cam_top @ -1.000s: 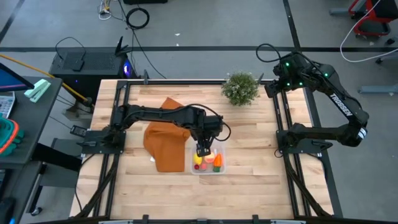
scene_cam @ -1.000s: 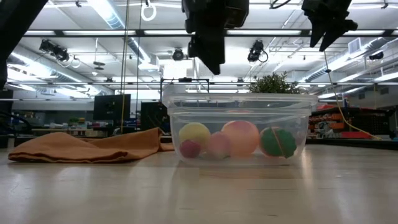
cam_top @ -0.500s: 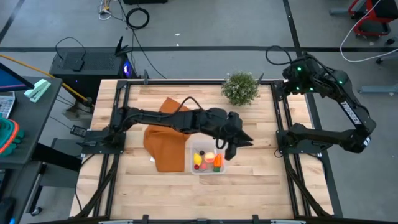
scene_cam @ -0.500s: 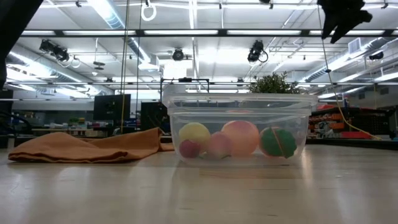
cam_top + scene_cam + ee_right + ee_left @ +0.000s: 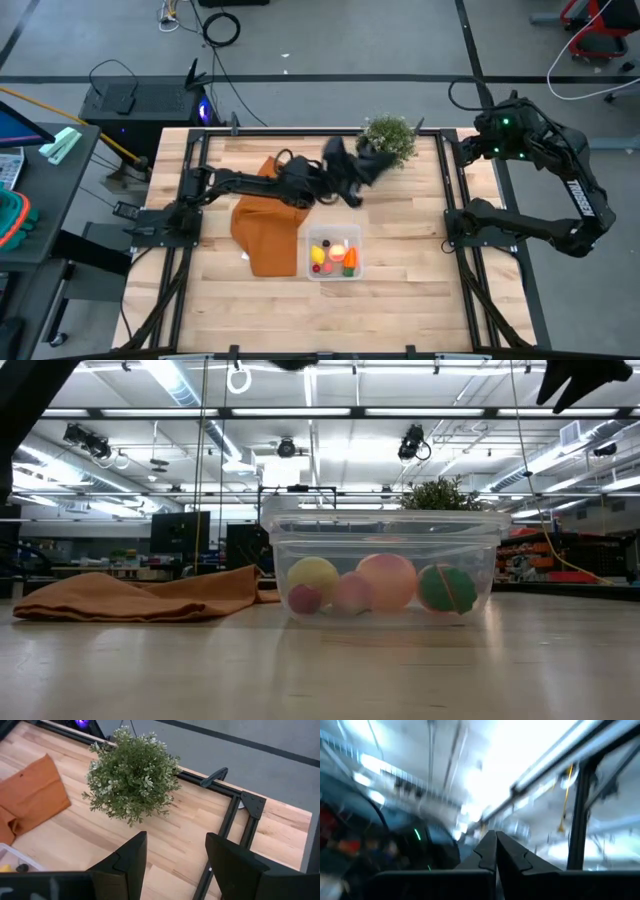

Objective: Pick and placing Produce into tupperware
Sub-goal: Return to Home Position

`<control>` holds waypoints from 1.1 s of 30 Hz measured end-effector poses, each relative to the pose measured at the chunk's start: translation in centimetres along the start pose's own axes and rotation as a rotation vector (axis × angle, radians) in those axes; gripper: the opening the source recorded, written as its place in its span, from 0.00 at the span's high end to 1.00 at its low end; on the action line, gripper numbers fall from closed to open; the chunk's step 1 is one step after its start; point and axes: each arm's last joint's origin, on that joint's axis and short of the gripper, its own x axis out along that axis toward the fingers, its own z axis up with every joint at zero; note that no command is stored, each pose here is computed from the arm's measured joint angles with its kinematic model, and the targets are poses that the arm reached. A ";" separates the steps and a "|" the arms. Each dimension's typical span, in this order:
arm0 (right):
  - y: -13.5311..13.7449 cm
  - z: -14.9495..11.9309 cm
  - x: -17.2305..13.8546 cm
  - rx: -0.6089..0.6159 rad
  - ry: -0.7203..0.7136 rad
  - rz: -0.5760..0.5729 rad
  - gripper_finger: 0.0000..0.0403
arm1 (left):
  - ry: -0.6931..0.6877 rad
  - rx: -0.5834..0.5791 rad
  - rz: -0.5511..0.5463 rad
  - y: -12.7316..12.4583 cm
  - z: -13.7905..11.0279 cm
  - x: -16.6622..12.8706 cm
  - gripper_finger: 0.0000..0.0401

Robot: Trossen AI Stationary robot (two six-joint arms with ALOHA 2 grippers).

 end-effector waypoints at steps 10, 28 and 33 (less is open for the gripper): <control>0.0 0.0 0.1 0.015 0.007 -0.003 0.57 | -0.086 0.035 0.036 3.5 -0.8 -6.0 0.99; 0.0 0.1 0.1 0.044 0.007 -0.002 0.57 | 0.113 0.200 0.137 2.3 5.2 -19.0 0.97; 0.1 0.2 0.2 0.044 0.010 -0.003 0.57 | 0.145 0.237 0.207 1.7 6.9 -22.8 0.99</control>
